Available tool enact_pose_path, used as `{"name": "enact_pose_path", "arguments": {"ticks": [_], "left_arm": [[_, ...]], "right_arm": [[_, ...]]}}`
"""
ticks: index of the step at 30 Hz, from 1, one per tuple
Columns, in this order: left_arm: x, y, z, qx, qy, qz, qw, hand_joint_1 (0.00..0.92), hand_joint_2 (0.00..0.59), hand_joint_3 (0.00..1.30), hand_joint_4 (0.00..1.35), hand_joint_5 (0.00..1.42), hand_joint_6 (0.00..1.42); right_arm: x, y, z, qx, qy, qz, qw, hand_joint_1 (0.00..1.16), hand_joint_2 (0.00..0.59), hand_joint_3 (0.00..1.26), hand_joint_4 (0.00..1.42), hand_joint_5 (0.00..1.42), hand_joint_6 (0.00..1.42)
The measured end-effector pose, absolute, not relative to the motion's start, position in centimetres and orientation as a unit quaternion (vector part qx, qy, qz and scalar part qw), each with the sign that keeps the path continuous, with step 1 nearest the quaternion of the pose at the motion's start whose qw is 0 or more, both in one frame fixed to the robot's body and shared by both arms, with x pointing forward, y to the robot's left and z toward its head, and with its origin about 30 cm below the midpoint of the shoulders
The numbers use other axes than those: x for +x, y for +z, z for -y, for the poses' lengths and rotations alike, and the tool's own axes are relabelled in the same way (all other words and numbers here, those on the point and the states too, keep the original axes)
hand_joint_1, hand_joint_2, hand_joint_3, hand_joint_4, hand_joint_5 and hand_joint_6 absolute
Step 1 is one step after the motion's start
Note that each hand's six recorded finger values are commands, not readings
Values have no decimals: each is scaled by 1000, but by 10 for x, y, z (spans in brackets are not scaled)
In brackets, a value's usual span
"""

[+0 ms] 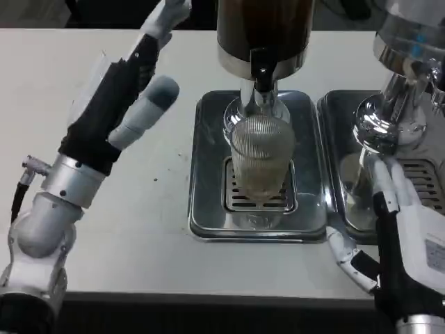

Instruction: Grasp the cup under the faucet to collect the drink, then remove the cup.

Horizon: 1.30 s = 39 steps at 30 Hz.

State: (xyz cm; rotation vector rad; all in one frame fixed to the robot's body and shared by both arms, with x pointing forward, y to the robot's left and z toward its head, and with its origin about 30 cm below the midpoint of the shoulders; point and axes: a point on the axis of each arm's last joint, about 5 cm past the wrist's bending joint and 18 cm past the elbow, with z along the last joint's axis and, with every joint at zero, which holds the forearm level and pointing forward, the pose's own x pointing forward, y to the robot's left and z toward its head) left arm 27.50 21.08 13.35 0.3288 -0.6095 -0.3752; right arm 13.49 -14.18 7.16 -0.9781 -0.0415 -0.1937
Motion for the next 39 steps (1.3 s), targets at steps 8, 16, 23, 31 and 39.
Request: {"name": "enact_pose_path", "arguments": {"ticks": [8, 16, 23, 31, 39], "left_arm": [[284, 146, -201, 104, -264, 286, 915, 0, 56, 0, 0, 9, 17], [298, 153, -184, 102, -297, 284, 906, 0, 62, 0, 0, 66, 46], [302, 154, -175, 112, -321, 281, 897, 0, 69, 18, 0, 143, 111], [299, 155, -174, 130, -335, 289, 887, 0, 77, 68, 0, 182, 141], [293, 156, -173, 160, -344, 300, 875, 0, 79, 107, 3, 190, 157]], "right_arm": [[135, 71, 138, -459, -87, 22, 884, 444, 409, 45, 1, 50, 220], [131, 69, 135, -452, -93, 15, 887, 442, 407, 38, 1, 50, 219], [127, 67, 133, -448, -100, 8, 889, 441, 411, 36, 0, 50, 219], [127, 67, 134, -447, -101, 8, 889, 440, 413, 35, 0, 50, 219], [132, 69, 137, -413, -104, 8, 905, 440, 413, 35, 0, 50, 219]]}}
